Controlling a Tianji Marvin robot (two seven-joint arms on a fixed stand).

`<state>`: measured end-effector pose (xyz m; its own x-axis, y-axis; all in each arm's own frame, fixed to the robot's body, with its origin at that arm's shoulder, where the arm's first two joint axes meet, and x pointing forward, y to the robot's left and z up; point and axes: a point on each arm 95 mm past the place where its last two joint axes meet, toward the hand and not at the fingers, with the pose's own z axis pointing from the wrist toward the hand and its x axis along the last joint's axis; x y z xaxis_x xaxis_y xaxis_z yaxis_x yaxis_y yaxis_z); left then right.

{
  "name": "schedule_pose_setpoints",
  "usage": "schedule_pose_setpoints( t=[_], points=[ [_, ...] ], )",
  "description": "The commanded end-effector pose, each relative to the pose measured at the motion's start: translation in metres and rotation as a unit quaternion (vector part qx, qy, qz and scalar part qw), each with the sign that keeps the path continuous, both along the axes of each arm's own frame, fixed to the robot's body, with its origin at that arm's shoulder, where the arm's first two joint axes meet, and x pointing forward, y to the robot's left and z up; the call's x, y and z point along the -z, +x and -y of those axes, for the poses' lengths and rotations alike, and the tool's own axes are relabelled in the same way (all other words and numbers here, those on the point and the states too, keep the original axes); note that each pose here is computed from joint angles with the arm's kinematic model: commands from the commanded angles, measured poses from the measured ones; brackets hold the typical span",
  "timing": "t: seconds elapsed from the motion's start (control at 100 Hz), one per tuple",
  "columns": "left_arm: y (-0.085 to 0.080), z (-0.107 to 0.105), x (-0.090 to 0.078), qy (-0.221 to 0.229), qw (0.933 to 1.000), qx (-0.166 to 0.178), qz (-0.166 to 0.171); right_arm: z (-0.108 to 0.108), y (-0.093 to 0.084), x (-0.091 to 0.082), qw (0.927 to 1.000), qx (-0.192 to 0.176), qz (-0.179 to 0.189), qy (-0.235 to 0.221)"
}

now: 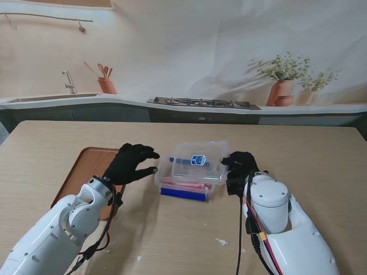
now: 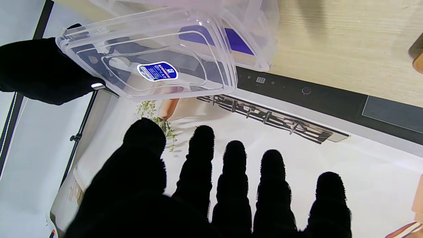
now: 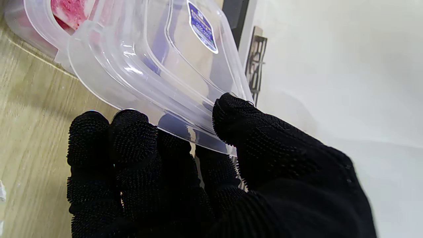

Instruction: Separate the bacon slices onto the tray

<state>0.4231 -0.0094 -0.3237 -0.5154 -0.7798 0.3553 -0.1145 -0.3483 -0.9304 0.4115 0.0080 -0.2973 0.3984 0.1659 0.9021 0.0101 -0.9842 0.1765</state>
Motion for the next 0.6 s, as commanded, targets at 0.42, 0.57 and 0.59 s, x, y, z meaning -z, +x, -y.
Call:
schedule_pose_setpoints(
  t=[0.42,0.57,0.59],
  points=[
    [0.001,0.005,0.007,0.014,0.9997,0.007,-0.017,0.01,-0.014,-0.017,0.9922,0.022,0.03,0.119],
    [0.001,0.005,0.008,0.015,0.9997,0.008,-0.018,0.025,-0.02,-0.023,0.9912,0.029,0.056,0.116],
    [0.001,0.005,0.008,0.015,0.9997,0.008,-0.018,0.027,-0.021,-0.023,0.9911,0.03,0.059,0.115]
  ],
)
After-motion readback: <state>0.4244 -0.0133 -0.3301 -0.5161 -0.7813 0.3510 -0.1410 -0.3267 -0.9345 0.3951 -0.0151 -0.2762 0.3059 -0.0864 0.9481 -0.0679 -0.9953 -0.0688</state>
